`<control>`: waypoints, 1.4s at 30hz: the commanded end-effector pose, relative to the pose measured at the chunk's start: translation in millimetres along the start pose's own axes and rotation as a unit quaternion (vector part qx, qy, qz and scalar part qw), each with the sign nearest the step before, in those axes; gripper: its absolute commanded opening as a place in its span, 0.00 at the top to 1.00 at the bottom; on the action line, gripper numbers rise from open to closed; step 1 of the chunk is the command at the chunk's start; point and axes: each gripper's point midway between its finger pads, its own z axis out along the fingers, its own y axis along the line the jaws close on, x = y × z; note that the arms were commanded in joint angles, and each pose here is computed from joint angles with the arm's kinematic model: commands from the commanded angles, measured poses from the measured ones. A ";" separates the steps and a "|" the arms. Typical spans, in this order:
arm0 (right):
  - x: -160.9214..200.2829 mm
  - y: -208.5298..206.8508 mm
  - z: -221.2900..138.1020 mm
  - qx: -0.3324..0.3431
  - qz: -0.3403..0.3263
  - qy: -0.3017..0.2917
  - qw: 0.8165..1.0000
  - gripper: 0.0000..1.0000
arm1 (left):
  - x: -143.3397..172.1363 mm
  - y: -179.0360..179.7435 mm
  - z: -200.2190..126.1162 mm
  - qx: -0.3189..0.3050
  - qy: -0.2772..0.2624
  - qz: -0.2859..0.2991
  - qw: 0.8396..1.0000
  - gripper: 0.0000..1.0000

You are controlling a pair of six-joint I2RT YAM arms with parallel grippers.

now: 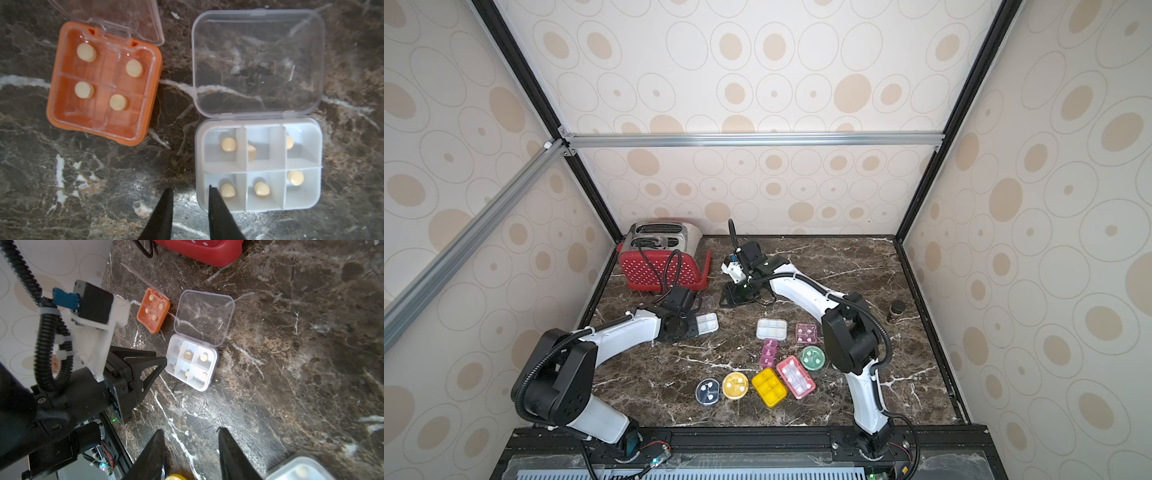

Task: Close pillboxes
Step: Move the pillbox to the center of the board.

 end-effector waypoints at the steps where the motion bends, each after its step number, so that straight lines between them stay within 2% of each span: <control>1: 5.0 2.0 -9.4 0.006 -0.006 0.005 1.000 0.56 | 0.7 8.7 2.9 -0.024 0.008 0.018 1.000 0.72; 6: 5.8 0.5 -19.0 0.020 -0.014 0.001 1.000 0.56 | 2.8 5.2 7.7 -0.019 0.017 0.022 0.999 0.78; 10: 7.7 -6.0 -19.3 0.038 -0.014 0.007 0.999 0.56 | 3.3 2.3 6.9 -0.010 0.018 0.033 0.999 0.80; 16: 12.7 -12.8 -15.6 0.049 -0.009 0.015 0.999 0.56 | 10.5 -13.7 5.7 0.041 0.027 0.059 0.997 0.81; 22: 18.4 -19.2 -8.7 0.046 0.006 0.023 0.999 0.56 | 23.4 -23.1 8.2 0.066 0.052 0.081 0.993 0.84; 29: 19.8 -26.3 -5.0 0.052 0.007 0.028 0.998 0.56 | 34.5 -52.6 5.5 0.095 0.061 0.147 0.983 0.88; 31: 19.0 -29.8 -0.7 0.053 0.004 0.033 0.998 0.56 | 37.7 -66.0 5.4 0.109 0.069 0.164 0.978 0.84; 35: 16.9 -32.7 7.5 0.046 -0.010 0.043 0.998 0.56 | 30.2 -74.2 0.7 0.121 0.062 0.155 0.979 0.78; 40: 8.0 -34.4 17.7 -0.023 -0.013 0.050 0.998 0.52 | 7.4 -64.1 -22.7 0.093 0.016 0.149 0.984 0.56; 42: 0.5 -45.8 20.9 -0.024 -0.014 0.049 0.998 0.49 | 1.3 -56.9 -35.9 0.085 -0.001 0.136 0.987 0.53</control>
